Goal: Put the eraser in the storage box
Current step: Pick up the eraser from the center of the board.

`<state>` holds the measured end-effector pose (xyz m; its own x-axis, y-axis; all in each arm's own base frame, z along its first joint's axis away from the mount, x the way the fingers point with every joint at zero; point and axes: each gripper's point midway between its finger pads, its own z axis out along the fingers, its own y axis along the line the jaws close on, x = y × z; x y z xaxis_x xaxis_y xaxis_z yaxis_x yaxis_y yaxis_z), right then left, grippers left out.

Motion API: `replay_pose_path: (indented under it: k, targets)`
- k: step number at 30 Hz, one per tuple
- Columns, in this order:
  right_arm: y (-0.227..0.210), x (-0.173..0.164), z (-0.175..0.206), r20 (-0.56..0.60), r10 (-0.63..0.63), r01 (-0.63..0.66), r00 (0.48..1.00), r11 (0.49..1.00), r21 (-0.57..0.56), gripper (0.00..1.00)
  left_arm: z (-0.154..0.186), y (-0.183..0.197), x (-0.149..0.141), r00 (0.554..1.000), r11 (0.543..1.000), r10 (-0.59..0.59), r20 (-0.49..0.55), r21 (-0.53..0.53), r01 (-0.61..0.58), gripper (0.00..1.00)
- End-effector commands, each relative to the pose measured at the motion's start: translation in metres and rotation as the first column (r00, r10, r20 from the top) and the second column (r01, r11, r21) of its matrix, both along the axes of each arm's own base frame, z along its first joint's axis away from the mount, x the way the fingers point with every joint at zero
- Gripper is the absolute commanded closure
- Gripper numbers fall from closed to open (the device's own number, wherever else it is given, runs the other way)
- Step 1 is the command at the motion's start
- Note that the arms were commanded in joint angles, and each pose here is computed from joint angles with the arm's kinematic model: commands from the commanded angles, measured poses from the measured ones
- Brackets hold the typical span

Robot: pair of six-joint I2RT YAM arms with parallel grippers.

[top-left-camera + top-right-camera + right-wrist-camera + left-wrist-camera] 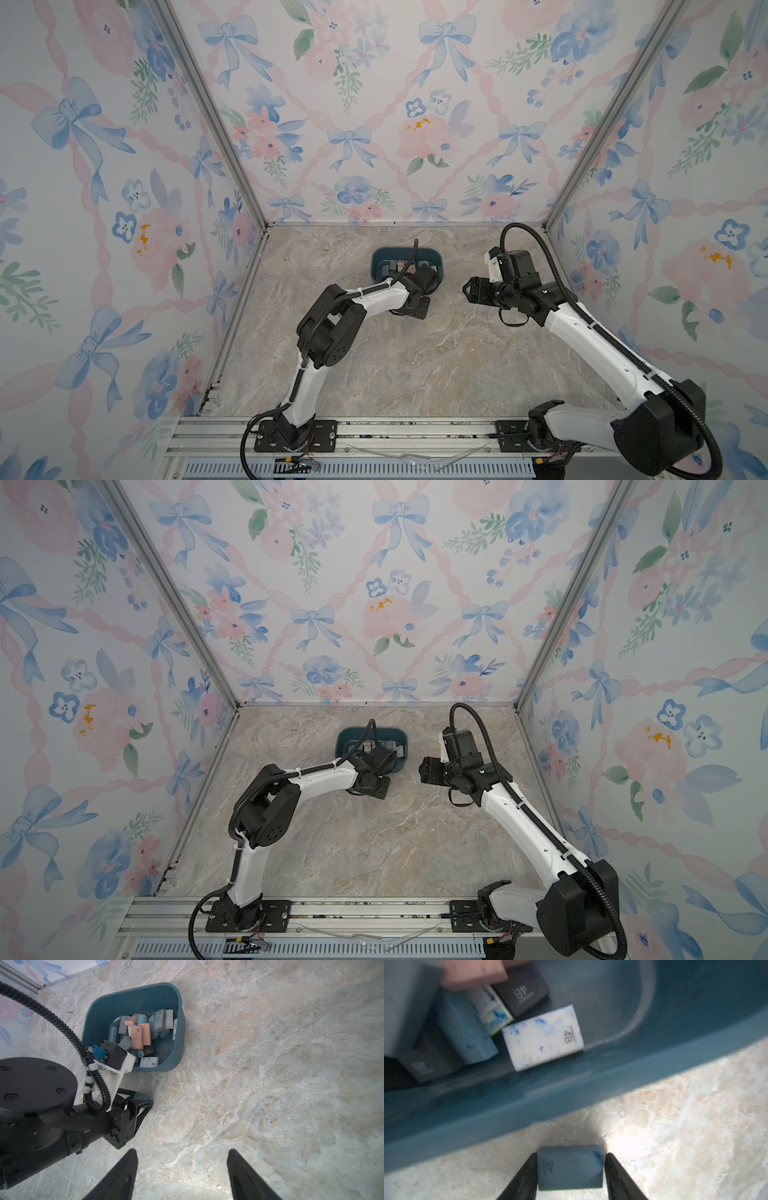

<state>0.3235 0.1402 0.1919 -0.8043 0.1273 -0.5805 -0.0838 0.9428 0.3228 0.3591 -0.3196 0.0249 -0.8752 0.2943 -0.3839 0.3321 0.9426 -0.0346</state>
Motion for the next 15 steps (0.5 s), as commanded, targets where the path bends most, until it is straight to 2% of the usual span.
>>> replay_pose_path:
  k: [1,6,9,15]
  targets:
    - [-0.005,-0.005,-0.002,-0.009,-0.002,0.002,1.0,1.0,-0.009,0.29,-0.027,0.014,-0.027,0.994,0.995,-0.026,-0.101,0.091,0.036,0.5]
    - [-0.006,-0.006,-0.004,-0.013,-0.001,0.001,1.0,1.0,-0.011,0.29,-0.034,0.019,-0.031,0.993,0.991,-0.024,-0.117,0.125,0.039,0.52]
    - [-0.006,-0.005,-0.002,-0.008,-0.002,0.002,1.0,1.0,-0.009,0.29,-0.037,0.021,-0.032,0.993,0.99,-0.014,-0.119,0.138,0.031,0.57]
    - [-0.005,-0.005,-0.002,-0.009,-0.002,0.002,1.0,1.0,-0.009,0.29,-0.024,0.019,-0.029,0.995,0.993,-0.006,-0.097,0.116,0.018,0.58]
